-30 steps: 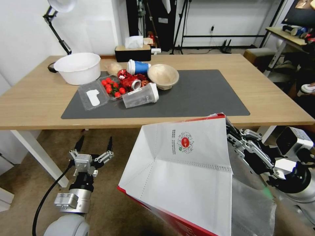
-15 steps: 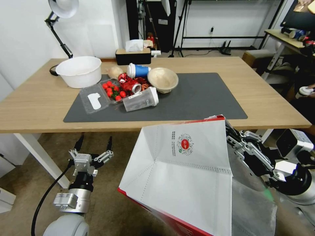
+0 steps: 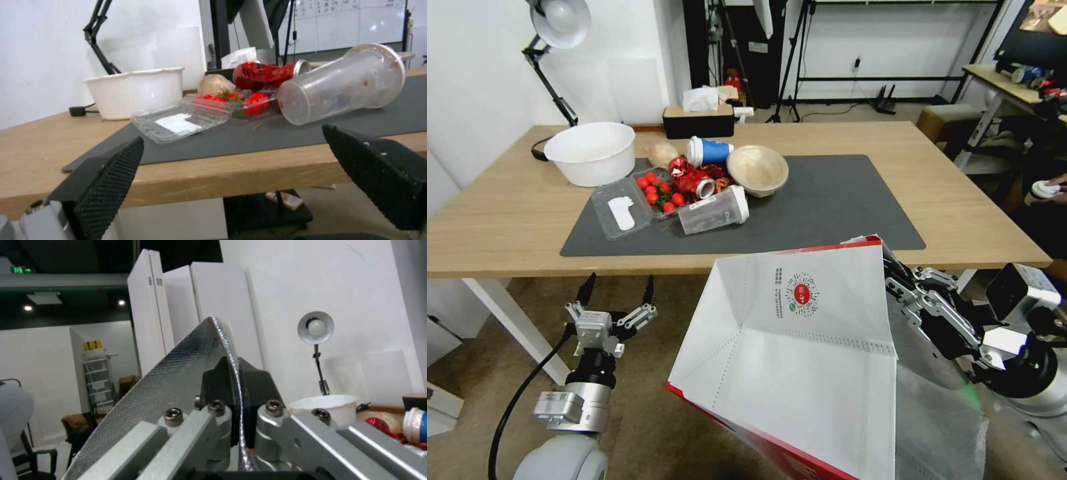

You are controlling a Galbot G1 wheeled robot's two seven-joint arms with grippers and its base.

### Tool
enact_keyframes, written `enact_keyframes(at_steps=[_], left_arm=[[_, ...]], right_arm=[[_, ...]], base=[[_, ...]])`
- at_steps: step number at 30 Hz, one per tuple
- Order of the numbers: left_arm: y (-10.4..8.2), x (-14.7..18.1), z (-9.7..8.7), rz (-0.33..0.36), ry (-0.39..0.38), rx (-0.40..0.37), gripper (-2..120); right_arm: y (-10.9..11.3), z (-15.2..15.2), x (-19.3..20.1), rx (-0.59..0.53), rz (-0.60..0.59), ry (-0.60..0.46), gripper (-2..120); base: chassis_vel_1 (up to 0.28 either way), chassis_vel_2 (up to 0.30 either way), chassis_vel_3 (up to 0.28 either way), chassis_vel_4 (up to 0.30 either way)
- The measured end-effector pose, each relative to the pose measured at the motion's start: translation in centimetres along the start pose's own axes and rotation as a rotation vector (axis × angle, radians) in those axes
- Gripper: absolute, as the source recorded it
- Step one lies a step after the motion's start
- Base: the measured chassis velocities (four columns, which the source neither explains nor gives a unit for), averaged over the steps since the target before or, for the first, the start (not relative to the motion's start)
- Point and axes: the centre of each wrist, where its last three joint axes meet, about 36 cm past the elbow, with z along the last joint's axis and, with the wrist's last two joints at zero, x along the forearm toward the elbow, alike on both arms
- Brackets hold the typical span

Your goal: Pick up the food delivery bag from the floor and place it on the table.

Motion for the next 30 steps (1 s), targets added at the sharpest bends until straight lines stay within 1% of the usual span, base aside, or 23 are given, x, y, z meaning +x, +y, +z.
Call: enact_keyframes(at_steps=[19,21,25,30], left_arm=[[-0.1,-0.04,0.21,0.004,0.003,0.004,100],[-0.12,-0.06,0.43,0.011,-0.017,0.021,100],[-0.22,-0.06,0.46,0.023,-0.029,0.037,100],[-0.24,-0.09,0.46,0.022,-0.033,0.04,100]], right_arm=[[-0.12,0.34,0.13,0.001,0.006,0.0,0],[-0.14,0.38,0.14,0.001,0.007,-0.002,0],[-0.13,0.42,0.14,0.002,0.008,-0.001,0],[-0.14,0.39,0.13,0.002,0.009,0.003,0]], base=[[0.0,0.0,0.0,0.0],[0.0,0.0,0.0,0.0],[0.0,0.0,0.0,0.0],[0.0,0.0,0.0,0.0]])
